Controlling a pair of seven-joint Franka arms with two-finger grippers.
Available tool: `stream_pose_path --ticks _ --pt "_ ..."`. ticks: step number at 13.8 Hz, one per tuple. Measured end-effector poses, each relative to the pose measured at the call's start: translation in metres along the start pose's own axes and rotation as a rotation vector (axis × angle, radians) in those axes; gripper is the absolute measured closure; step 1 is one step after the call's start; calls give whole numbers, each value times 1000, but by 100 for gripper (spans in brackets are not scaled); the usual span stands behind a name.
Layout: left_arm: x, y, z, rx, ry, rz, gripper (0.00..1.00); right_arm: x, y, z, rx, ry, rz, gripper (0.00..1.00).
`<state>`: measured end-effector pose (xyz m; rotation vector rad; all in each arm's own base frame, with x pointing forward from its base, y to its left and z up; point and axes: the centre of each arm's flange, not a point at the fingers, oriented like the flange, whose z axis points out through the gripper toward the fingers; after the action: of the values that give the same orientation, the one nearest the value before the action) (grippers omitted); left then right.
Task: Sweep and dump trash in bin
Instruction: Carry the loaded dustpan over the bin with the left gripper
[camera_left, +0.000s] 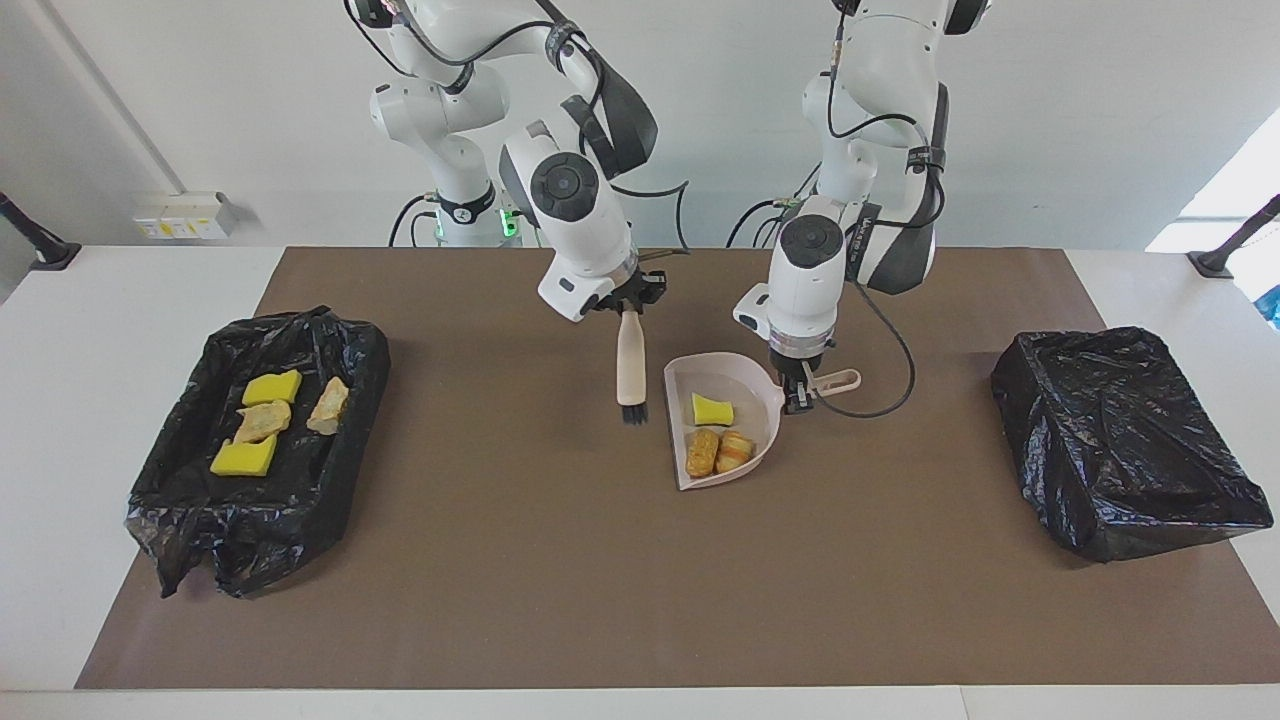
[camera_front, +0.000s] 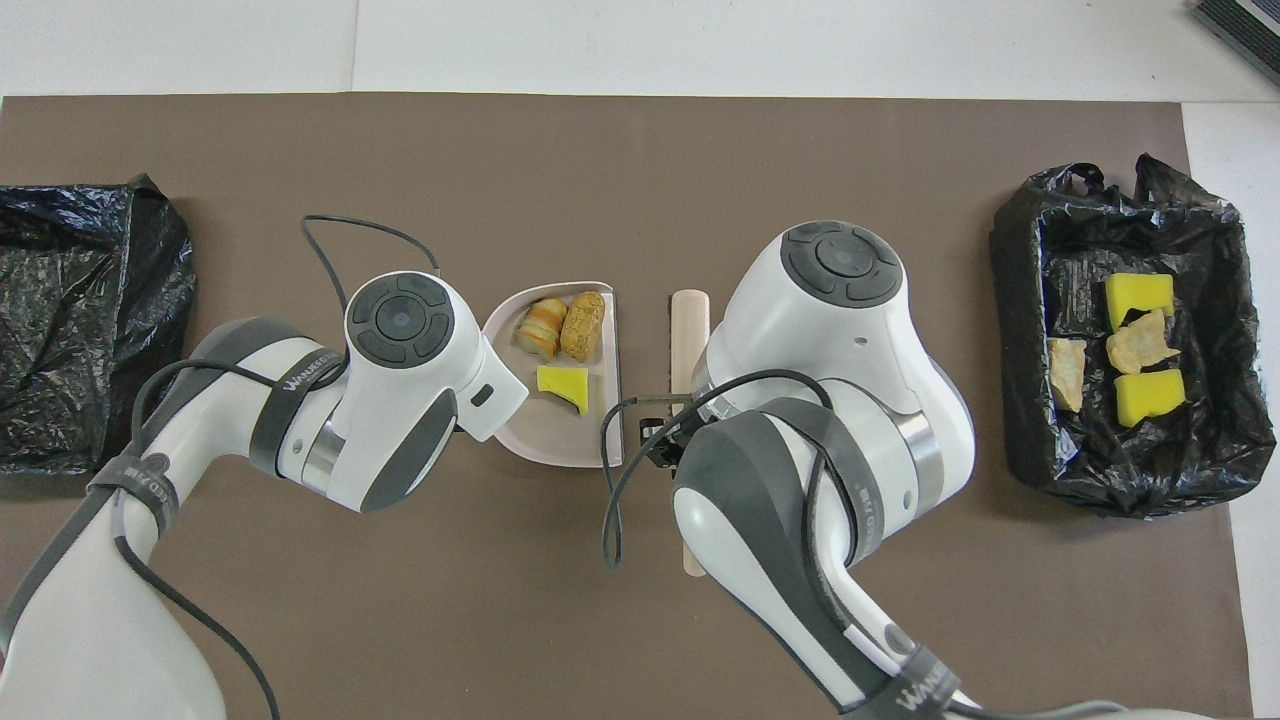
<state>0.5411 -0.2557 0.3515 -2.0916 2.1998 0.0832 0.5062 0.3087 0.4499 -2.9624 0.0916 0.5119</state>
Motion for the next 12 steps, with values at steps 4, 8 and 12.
stream_pose_path --ticks 4,8,12 --pt "-74 -25 -10 17 5 64 67 -45 -10 40 -76 -67 33 74" --pt "-176 -39 -37 58 25 111 67 -86 -28 87 -88 -113 -14 74" --pt "-301 -32 -64 73 67 60 67 -94 -45 121 -42 -101 -24 74"
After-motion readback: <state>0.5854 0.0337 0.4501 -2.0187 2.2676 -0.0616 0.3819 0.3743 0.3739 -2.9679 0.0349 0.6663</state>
